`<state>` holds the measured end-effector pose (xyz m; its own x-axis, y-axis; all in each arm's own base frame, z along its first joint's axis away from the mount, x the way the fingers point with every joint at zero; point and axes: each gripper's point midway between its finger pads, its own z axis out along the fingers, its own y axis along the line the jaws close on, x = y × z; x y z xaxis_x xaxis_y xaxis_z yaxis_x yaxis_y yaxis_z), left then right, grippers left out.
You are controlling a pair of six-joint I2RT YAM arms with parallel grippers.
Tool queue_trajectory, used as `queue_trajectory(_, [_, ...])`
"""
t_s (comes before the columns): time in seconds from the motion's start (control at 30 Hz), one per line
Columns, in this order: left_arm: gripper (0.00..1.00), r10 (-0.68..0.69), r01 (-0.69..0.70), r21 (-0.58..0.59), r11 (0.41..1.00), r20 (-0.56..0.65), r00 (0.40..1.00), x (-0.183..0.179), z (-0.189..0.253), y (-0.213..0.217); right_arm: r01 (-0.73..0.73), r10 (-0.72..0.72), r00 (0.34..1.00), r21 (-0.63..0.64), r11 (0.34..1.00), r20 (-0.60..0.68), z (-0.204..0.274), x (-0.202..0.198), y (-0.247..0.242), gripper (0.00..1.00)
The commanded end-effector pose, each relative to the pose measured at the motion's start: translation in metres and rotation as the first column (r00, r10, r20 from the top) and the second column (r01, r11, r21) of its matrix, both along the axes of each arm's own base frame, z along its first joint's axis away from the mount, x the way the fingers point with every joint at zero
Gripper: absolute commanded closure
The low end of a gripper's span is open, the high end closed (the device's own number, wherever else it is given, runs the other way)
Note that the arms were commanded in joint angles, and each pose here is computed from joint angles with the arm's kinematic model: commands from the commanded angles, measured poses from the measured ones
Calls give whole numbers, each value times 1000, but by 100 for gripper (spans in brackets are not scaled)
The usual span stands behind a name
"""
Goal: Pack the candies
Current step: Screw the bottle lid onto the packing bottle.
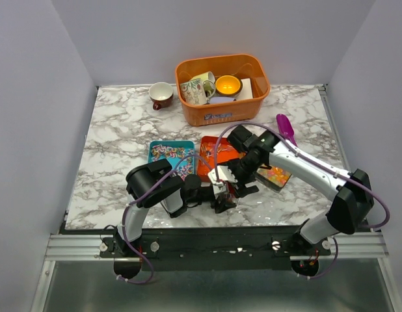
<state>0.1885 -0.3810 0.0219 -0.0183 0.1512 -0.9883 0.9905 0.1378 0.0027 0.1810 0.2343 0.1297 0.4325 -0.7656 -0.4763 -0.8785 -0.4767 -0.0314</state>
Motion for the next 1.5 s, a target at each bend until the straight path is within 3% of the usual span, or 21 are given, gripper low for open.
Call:
queue_trajectory(0.0, [100, 46, -46, 7, 999, 2, 999, 9, -7, 5, 123, -126, 992, -86, 989, -23, -2, -6, -30, 11])
queue_trajectory(0.3, [100, 42, -42, 8, 999, 1, 999, 9, -8, 4, 259, -262, 965, -77, 963, -19, 13, -8, -57, 11])
queue_trajectory(0.43, [100, 37, -37, 6, 999, 1, 999, 8, -9, 4, 308, -308, 951, -1, 951, 24, 27, 19, -42, 11])
queue_trajectory(0.63, [100, 32, -32, 10, 999, 0, 999, 8, -10, 4, 204, -201, 978, 68, 977, -48, 40, 38, 3, 11])
queue_trajectory(0.97, [100, 47, -48, 16, 999, 6, 999, 10, -11, 5, -39, 38, 988, -7, 999, -152, 15, -7, 3, 11])
queue_trajectory(1.47, [100, 73, -73, 17, 997, -22, 997, 17, -14, 7, 30, -40, 995, -105, 994, -92, -1, -12, -31, 11])
